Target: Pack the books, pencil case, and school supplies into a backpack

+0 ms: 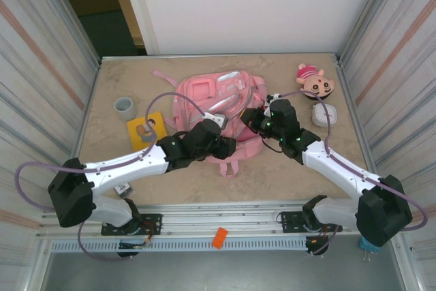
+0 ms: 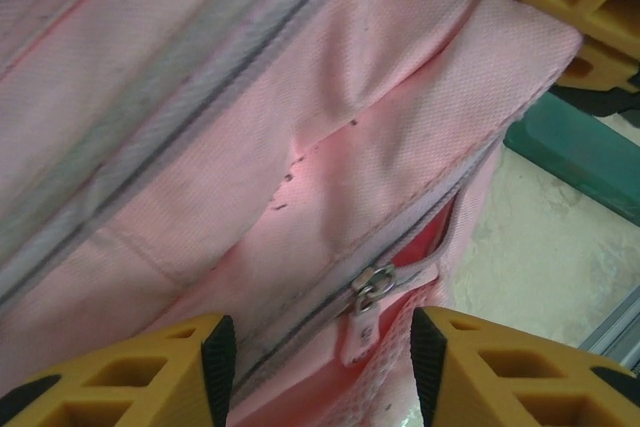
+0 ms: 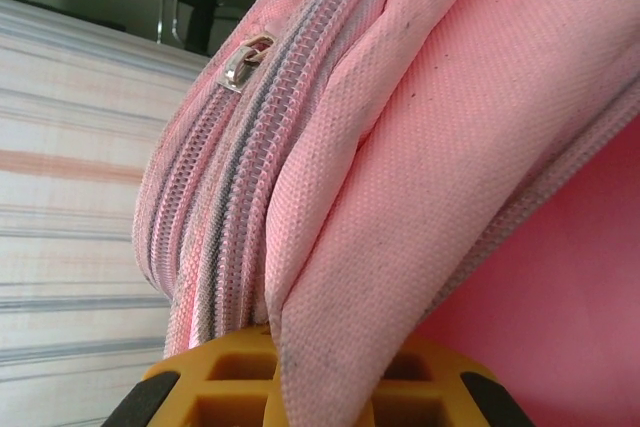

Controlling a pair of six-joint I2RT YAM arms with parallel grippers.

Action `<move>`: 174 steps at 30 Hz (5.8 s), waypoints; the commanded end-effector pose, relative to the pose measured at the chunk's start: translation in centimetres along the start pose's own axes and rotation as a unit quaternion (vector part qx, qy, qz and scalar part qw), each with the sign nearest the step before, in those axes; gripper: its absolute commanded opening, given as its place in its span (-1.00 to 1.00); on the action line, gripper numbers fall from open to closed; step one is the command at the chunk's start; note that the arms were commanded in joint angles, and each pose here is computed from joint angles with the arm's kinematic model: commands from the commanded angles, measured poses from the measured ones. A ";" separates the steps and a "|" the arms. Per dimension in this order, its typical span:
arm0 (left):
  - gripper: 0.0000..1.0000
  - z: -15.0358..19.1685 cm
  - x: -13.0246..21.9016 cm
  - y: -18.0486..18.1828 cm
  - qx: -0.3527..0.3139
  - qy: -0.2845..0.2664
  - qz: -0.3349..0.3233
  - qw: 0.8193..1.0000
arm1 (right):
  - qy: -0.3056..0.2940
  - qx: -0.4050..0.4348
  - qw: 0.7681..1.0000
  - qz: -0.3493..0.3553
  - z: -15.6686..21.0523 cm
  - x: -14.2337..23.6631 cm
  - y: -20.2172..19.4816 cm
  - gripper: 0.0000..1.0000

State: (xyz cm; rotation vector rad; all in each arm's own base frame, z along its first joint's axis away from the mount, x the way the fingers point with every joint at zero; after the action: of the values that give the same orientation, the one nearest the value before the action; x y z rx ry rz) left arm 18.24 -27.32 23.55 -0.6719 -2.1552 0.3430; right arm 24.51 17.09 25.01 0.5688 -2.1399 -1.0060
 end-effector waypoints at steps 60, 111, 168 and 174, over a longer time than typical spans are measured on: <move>-1.00 -0.5 0.0 1.6 0.029 0.084 0.136 0.987 | 0.122 0.191 0.963 -0.148 -2.0 1.3 2.8 -1.00; -1.00 -0.9 1.5 5.5 -0.001 -0.024 0.021 0.999 | 0.122 -0.016 0.990 -0.072 -9.0 4.5 -2.2 -0.18; 0.34 -4.9 5.9 12.9 0.142 -0.153 -0.113 0.971 | 0.070 0.085 0.992 -0.056 -9.2 0.1 1.8 -0.27; 0.34 -3.7 5.6 13.9 0.166 -0.146 -0.138 0.965 | 0.179 0.007 0.982 0.067 -3.4 1.6 -1.8 0.07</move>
State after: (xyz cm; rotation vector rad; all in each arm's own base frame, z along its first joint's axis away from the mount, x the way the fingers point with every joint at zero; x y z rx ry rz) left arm 23.50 -13.46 23.81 -0.2269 -2.3681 0.6422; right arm 28.83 13.92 27.08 0.6918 -1.9477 -0.7750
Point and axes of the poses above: each hand's point on the last joint's axis, 136 mm out from that joint toward the fingers, its own x axis back along the fingers, its own y axis along the line the jaws close on, z = x × y, the point moved 10 cm from there along x, back along the fingers, and after that the axes turned 7 degrees about x, right-handed, at the moved point
